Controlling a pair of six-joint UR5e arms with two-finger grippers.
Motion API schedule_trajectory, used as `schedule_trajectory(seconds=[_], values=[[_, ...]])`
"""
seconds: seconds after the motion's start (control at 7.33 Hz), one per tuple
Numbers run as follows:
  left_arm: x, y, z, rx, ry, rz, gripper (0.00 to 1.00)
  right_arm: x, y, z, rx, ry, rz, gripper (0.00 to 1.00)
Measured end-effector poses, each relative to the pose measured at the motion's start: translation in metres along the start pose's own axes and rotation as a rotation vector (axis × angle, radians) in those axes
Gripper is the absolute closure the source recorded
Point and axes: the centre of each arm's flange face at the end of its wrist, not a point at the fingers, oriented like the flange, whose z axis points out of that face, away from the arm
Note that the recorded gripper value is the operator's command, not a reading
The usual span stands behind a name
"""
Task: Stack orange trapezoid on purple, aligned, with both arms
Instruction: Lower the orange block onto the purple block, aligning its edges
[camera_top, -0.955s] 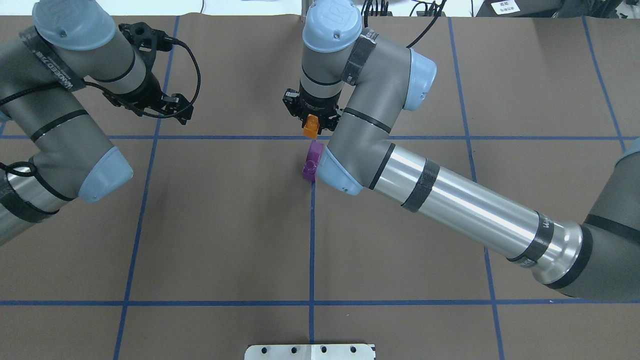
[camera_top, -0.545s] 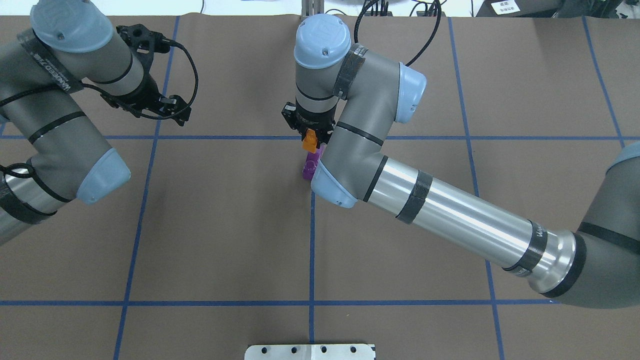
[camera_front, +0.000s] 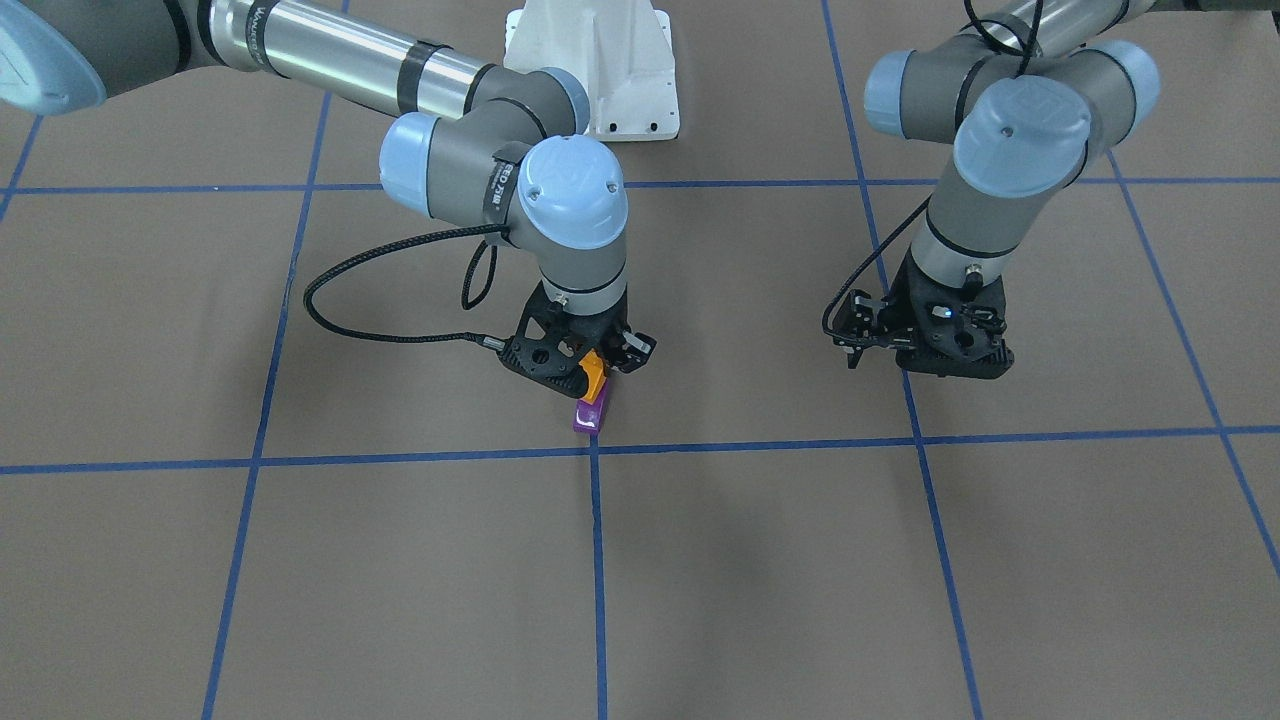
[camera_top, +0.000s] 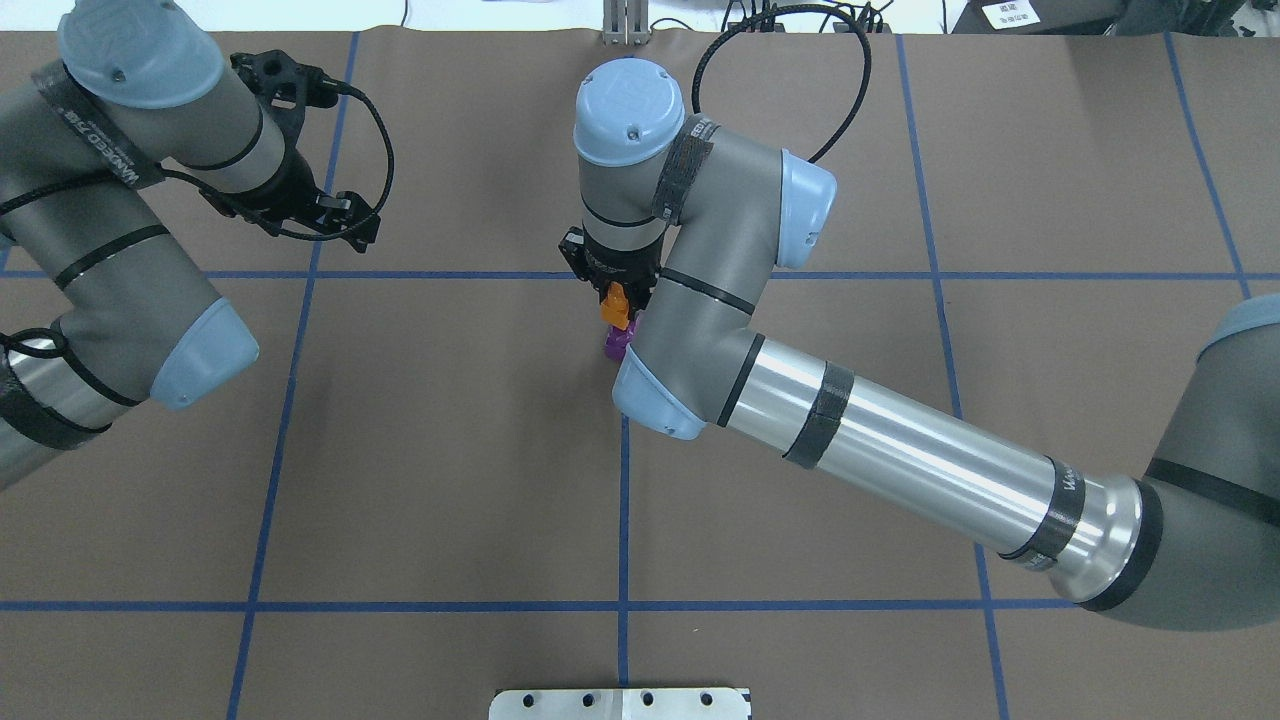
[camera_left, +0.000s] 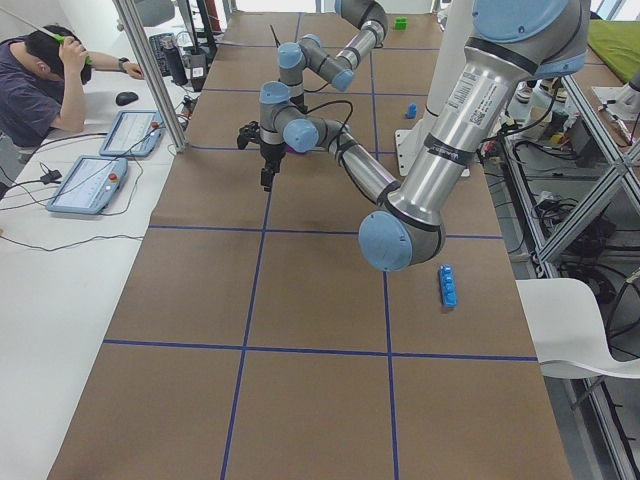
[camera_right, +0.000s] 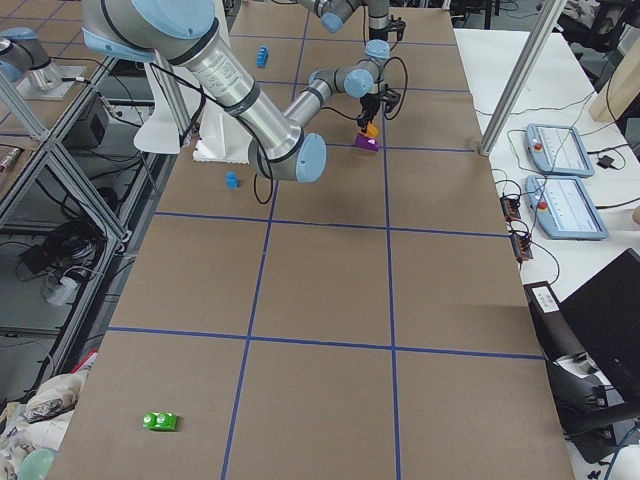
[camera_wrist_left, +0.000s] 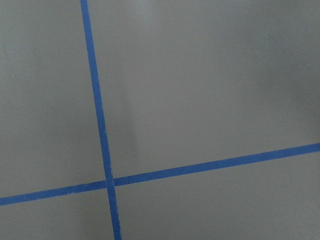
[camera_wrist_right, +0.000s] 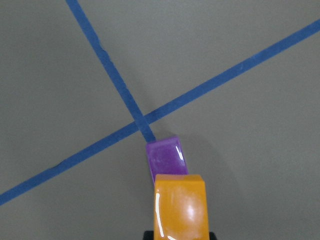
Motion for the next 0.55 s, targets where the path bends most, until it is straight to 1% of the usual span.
schedule_trajectory(seconds=[0.55], values=[[-0.0008,0.0002,0.0003,-0.001,-0.001,-0.001,0.00,0.0001,0.0061,0.0075,0.012,0.009,-0.003,1.00]])
